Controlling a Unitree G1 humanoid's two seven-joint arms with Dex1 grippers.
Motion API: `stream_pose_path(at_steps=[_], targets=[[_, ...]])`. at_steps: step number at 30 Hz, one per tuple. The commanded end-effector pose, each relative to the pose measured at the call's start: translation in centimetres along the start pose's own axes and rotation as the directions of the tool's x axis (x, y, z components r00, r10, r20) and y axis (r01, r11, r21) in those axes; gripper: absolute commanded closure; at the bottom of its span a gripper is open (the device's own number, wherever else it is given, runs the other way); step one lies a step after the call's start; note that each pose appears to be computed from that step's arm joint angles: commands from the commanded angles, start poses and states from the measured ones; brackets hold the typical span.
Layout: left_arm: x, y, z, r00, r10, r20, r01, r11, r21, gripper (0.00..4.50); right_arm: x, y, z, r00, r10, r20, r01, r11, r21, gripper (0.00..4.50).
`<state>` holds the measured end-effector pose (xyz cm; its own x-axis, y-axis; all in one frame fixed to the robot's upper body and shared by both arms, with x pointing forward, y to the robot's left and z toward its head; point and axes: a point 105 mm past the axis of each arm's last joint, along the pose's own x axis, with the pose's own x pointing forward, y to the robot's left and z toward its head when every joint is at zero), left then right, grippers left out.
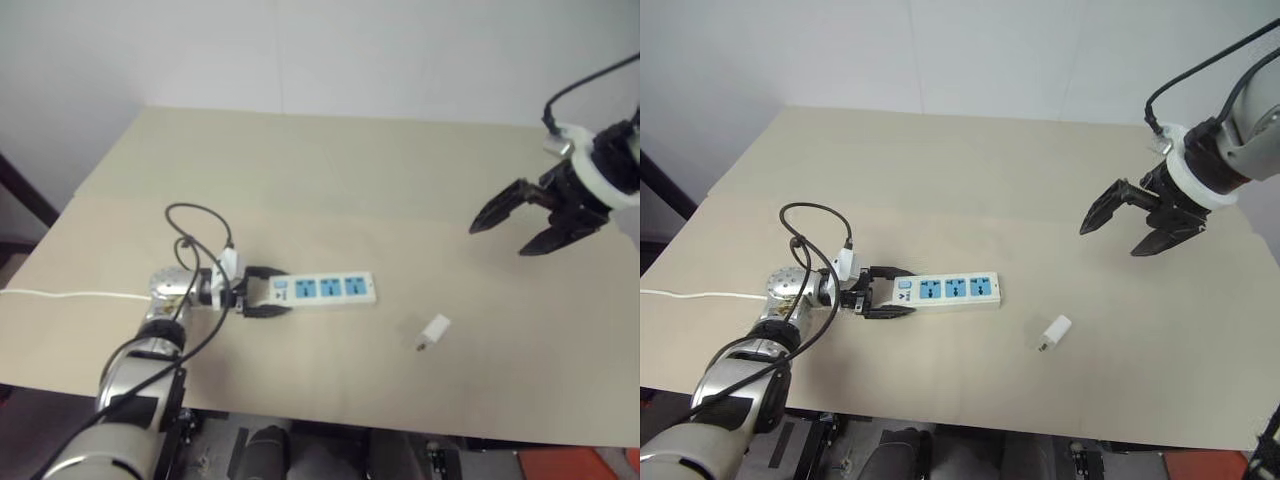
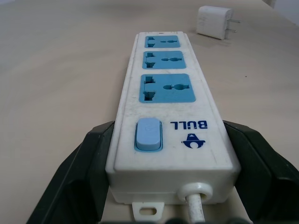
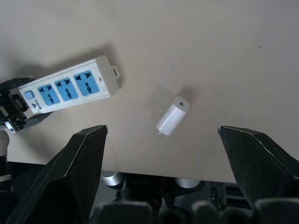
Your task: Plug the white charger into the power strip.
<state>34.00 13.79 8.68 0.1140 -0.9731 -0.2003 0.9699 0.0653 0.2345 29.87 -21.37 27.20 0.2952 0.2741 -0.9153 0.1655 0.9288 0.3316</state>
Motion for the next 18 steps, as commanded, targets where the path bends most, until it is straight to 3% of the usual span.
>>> stream_pose_path(at_steps=[1, 6, 18], targets=[[0.9, -0.1, 0.3, 0.998, -0.058, -0.026, 0.059, 0.998, 0.021, 1.23, 2.2, 0.2, -1.2, 0.994, 0.015, -0.111, -0.012, 0.999, 0.03, 0.0], [1.5, -0.1, 0.5, 0.997, -0.074, -0.022, 0.075, 0.997, 0.034, 1.23, 5.4, -0.4, -2.3, 0.974, 0.019, -0.224, 0.0, 0.996, 0.088, 0.0], [1.8, -0.3, 0.3, 0.994, -0.1, -0.043, 0.102, 0.994, 0.033, 1.23, 8.6, 0.2, -3.4, 0.946, 0.031, -0.321, 0.018, 0.989, 0.149, 0.0]])
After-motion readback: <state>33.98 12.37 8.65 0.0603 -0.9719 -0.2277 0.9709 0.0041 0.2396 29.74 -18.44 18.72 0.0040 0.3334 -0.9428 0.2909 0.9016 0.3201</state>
